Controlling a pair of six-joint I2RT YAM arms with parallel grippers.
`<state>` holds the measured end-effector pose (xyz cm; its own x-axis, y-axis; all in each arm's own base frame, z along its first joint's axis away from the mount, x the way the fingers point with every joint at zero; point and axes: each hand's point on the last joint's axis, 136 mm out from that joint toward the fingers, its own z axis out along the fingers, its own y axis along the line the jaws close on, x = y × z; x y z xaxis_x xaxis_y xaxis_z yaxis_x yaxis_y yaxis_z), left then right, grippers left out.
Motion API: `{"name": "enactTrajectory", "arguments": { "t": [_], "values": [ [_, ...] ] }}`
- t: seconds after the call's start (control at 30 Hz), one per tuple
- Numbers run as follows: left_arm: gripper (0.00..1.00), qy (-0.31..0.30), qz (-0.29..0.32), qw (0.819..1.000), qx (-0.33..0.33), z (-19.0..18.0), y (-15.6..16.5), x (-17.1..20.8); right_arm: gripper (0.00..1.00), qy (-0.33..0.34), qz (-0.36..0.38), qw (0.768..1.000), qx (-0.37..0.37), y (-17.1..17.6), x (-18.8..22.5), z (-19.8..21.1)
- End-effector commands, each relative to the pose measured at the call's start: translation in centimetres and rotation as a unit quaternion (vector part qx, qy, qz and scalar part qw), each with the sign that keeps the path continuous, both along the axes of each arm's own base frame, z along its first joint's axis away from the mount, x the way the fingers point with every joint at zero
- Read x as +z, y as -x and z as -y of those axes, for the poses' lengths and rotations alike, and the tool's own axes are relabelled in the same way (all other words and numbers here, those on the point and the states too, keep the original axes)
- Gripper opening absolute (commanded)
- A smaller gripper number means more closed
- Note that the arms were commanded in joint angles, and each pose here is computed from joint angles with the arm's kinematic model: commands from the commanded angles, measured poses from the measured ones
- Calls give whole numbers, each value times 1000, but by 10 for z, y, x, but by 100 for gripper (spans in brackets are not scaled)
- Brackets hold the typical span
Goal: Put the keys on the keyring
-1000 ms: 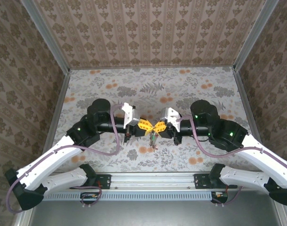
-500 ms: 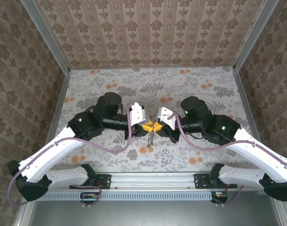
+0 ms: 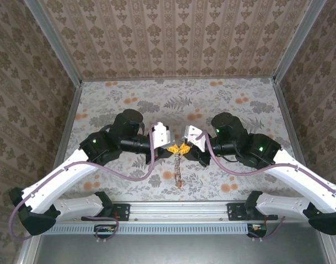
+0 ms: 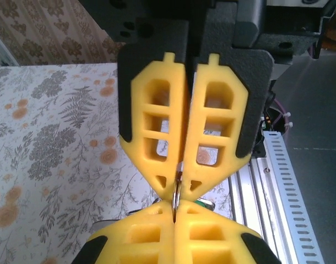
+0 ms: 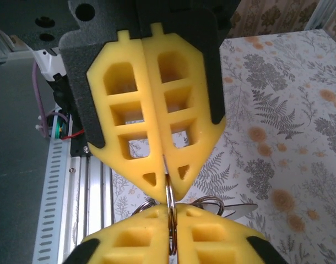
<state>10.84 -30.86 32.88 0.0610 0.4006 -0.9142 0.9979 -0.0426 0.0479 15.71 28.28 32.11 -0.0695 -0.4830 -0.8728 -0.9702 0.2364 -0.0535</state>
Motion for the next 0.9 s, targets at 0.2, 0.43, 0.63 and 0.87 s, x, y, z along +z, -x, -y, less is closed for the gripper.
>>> {"name": "enactTrajectory", "arguments": {
  "t": [0.2,0.43,0.63,0.87],
  "values": [
    [0,161,-7,986,-38,-3,20,55,19,-73,29,997,23,10,29,-2],
    [0,213,-17,976,-42,-8,23,62,18,-93,32,995,31,14,34,-4],
    [0,258,-16,965,-28,-9,16,68,12,-107,38,993,33,16,39,-3],
    [7,122,0,992,28,-13,1,39,0,-75,51,996,-3,5,40,6]
  ]
}}
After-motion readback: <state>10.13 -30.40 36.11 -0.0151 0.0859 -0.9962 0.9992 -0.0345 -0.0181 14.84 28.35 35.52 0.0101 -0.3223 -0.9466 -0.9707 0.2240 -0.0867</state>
